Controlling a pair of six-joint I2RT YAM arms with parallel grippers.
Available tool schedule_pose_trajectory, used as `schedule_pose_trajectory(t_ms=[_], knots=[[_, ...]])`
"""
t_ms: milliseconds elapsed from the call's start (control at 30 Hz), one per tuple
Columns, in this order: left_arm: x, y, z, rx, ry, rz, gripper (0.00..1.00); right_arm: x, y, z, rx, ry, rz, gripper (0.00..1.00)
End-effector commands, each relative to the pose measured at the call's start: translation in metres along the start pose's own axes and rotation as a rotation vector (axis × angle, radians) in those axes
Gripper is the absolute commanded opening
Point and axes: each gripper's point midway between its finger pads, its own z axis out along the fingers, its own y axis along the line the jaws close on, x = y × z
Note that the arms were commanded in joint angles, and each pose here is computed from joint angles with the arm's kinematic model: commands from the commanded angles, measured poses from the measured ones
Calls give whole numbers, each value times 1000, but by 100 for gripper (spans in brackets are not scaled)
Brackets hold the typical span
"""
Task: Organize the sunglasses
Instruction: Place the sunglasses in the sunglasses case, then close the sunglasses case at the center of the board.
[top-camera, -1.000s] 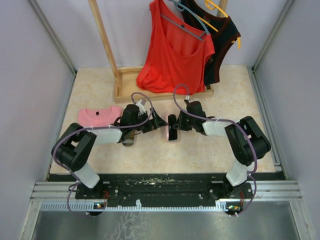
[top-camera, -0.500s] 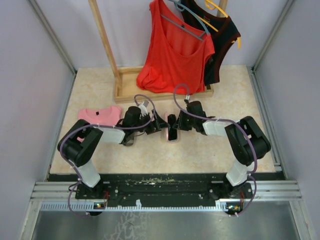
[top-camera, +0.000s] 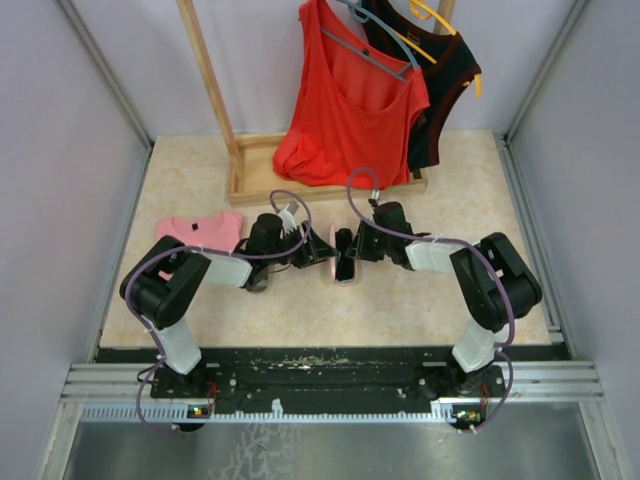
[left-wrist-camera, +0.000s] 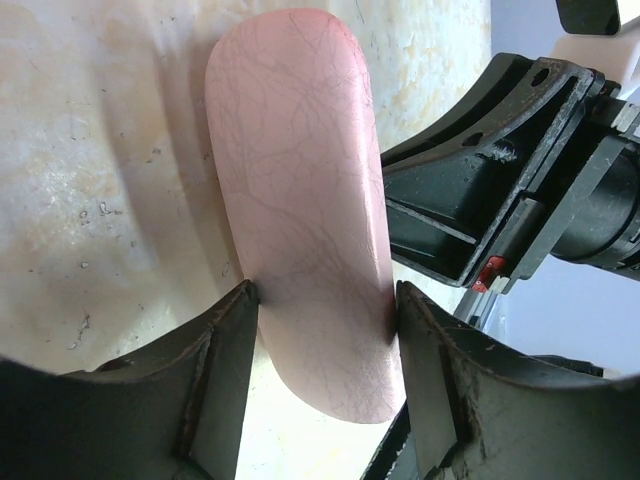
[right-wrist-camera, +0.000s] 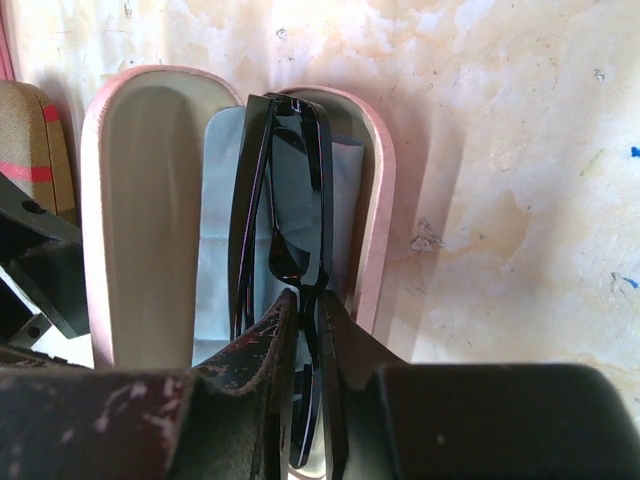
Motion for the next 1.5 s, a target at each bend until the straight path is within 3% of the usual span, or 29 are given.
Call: schedule_pose_trajectory(t_ms=[0,333,767,900,1033,1133,1467], knots=[[2,-8,0,45,3,17,58,-19,18,-15,-49,-61,-23,15],[1,-9,0,44,4,27,56,-31,23,-27,-29,-86,-56,29],[1,-9,0,37,9,35,59,-50,30,-60,10,-159,-118,35],[1,-10,-1,35,14,41,60,-56,9,-67,133,-188,-143,34],[-1,-11,0,34,17,49,60,-54,-12,-61,232,-166,-161,25],[-2,-12,-1,31,18,57,61,-54,-14,-52,236,-149,-171,17],[-1,-14,-1,31,29,65,63,-38,-12,-29,183,-57,-182,16]])
